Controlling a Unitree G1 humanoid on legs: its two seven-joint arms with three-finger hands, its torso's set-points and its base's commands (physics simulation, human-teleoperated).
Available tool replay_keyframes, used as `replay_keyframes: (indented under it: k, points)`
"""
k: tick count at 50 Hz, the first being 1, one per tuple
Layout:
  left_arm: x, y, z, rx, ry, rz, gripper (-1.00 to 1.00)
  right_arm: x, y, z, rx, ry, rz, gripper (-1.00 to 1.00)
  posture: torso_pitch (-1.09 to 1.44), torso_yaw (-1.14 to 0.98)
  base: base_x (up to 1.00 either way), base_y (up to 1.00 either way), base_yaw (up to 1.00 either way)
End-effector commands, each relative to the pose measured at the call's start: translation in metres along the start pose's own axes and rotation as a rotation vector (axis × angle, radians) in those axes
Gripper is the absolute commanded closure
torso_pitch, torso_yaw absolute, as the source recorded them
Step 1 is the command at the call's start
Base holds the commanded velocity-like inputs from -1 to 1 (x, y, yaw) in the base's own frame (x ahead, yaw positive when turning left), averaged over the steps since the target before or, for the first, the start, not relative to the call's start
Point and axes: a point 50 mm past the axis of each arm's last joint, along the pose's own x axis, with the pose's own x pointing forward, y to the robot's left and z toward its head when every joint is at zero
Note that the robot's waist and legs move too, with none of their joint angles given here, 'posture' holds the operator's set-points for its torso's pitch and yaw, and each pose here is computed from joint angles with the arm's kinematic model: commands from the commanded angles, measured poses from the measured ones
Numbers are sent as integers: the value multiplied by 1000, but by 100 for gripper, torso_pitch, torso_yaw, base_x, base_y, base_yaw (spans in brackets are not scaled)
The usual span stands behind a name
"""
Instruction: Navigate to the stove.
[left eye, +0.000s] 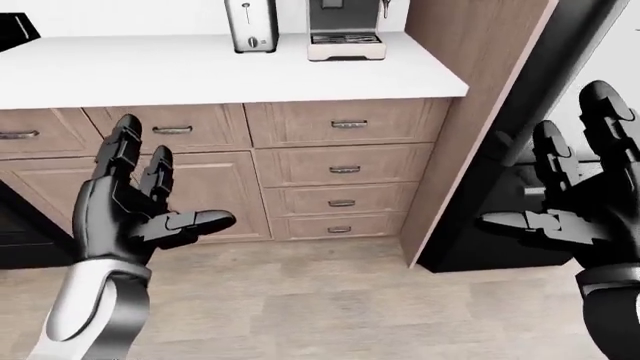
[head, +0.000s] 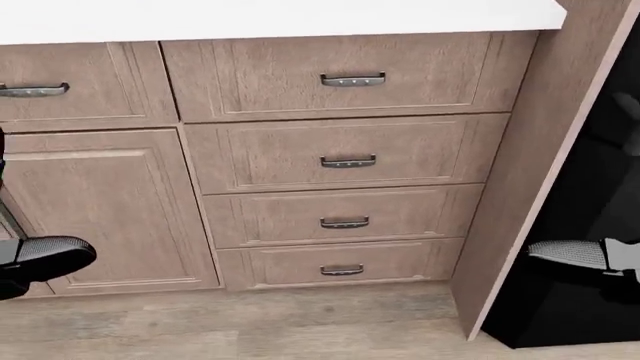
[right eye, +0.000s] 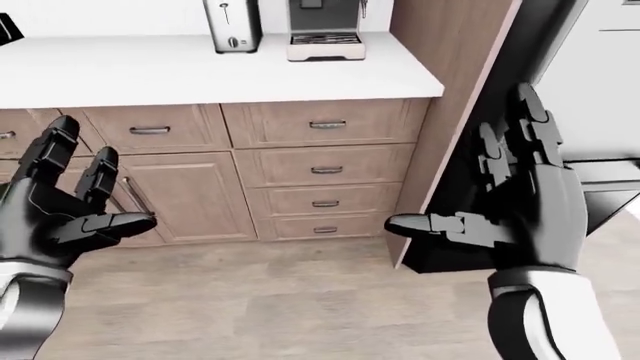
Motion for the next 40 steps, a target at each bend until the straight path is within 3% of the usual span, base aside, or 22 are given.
replay_keyframes:
  k: [1,40]
  points:
    - [-3,-1,18,13,-103,-1,-100,-2,6,13,2,-83,33,-100,0,0,0,30,0]
    - [2,-6,14,19,-88,-13,-100,1,8,6,-4,-52,44,-100,0,0,0,30,0]
